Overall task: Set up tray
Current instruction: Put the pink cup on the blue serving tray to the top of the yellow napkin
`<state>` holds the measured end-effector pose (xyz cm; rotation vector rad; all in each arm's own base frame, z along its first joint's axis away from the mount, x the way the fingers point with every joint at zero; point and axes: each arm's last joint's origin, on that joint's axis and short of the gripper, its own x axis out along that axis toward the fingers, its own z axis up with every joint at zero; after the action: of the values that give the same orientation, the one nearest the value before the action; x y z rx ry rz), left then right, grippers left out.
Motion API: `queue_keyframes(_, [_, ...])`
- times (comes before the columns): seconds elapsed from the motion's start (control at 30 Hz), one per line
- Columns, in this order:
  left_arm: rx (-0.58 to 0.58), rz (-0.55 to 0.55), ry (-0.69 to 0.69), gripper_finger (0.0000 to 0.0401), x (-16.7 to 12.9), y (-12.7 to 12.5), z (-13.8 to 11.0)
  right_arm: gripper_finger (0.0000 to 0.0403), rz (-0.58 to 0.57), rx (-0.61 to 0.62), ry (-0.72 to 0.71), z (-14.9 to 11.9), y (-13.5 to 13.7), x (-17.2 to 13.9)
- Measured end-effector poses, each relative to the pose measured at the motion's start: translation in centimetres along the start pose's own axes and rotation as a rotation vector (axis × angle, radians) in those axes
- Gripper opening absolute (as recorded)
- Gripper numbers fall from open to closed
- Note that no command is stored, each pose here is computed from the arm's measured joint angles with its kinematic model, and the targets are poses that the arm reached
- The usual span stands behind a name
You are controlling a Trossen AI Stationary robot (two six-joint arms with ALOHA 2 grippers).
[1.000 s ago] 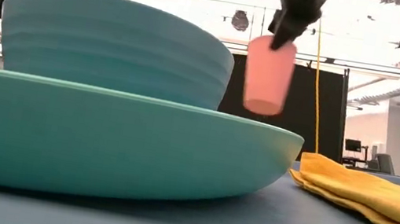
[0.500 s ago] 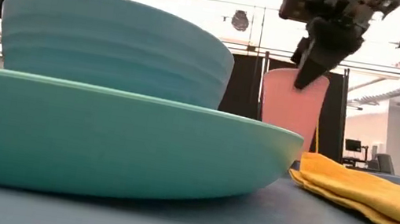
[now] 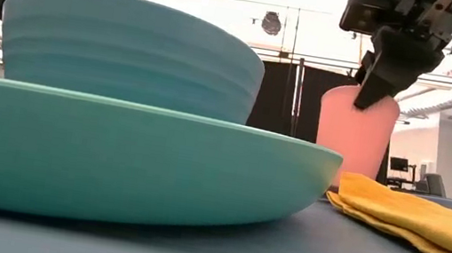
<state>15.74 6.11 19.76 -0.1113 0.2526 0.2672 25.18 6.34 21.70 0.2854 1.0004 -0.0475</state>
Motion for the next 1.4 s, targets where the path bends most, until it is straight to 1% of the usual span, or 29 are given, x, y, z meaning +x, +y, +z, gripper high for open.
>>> queue_keyframes(0.2, [0.001,0.000,-0.006,0.0081,0.0,0.0,0.1,0.0000,-0.008,-0.041,0.000,0.1,-0.3,0.0])
queue_keyframes(0.5, [-0.003,0.000,-0.006,0.0081,0.0,0.0,0.1,0.0000,-0.065,-0.059,0.106,-0.6,-1.0,0.9])
queue_keyframes(0.73, [0.005,0.000,-0.008,0.0081,0.0,0.0,0.1,0.0000,-0.076,-0.055,0.132,-0.8,-1.1,0.9])
queue_keyframes(0.9, [0.005,0.000,-0.009,0.0081,0.0,0.0,0.1,0.0000,-0.080,-0.025,0.197,-1.4,-1.2,0.8])
queue_keyframes(1.0, [0.005,0.000,-0.009,0.0081,0.0,0.0,0.1,0.0000,-0.043,-0.030,0.197,-1.3,-1.0,0.8])
queue_keyframes(1.13, [0.006,0.000,-0.014,0.0081,0.0,0.0,0.1,0.0000,0.020,-0.047,0.160,-0.9,-0.7,0.9])
queue_keyframes(1.4, [0.007,-0.001,-0.022,0.0081,0.0,0.0,0.2,0.0000,0.049,-0.051,0.104,-0.4,-0.4,1.0])
